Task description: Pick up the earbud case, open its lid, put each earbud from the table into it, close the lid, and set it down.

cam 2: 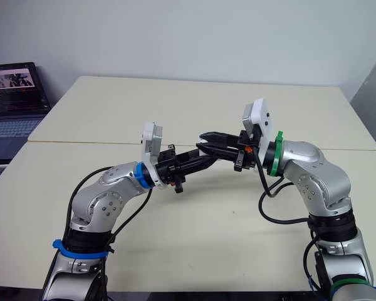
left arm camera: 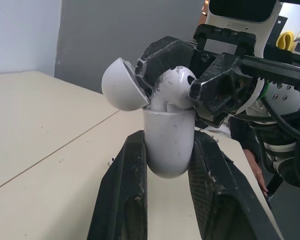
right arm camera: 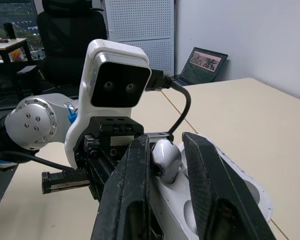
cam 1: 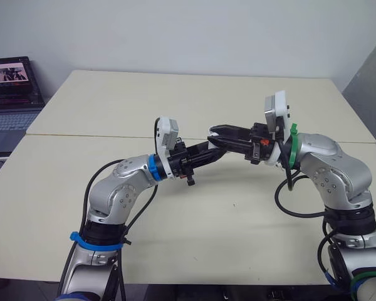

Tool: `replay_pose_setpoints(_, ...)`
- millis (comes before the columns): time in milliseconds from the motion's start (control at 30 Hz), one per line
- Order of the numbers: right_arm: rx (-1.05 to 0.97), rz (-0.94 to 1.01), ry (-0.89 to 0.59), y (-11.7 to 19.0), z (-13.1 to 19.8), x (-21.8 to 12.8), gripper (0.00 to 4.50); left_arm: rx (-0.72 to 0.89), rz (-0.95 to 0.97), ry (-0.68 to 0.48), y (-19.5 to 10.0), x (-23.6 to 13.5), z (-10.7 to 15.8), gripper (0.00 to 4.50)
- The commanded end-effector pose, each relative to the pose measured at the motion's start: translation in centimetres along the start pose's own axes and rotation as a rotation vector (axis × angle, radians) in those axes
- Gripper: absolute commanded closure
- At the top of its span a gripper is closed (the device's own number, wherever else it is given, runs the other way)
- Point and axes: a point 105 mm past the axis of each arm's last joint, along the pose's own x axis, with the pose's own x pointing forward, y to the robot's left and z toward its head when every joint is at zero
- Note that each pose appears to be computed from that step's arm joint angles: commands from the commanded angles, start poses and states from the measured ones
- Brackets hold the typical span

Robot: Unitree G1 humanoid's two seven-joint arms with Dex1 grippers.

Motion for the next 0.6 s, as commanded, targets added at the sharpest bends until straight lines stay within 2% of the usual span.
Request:
replay_pose_setpoints(33,-0.026,-0.02,0.003,-0.2,0.3,-0.3,3.43,0.06,-0.068,-0.044,-1.1,0.7,1.9,3.77)
replay_pose_setpoints(600,-0.083,-0.036,-0.006,-1.2,1.7,-1.2,3.43,0.05,-0.039,-0.032,-0.7,0.3,1.2,3.77)
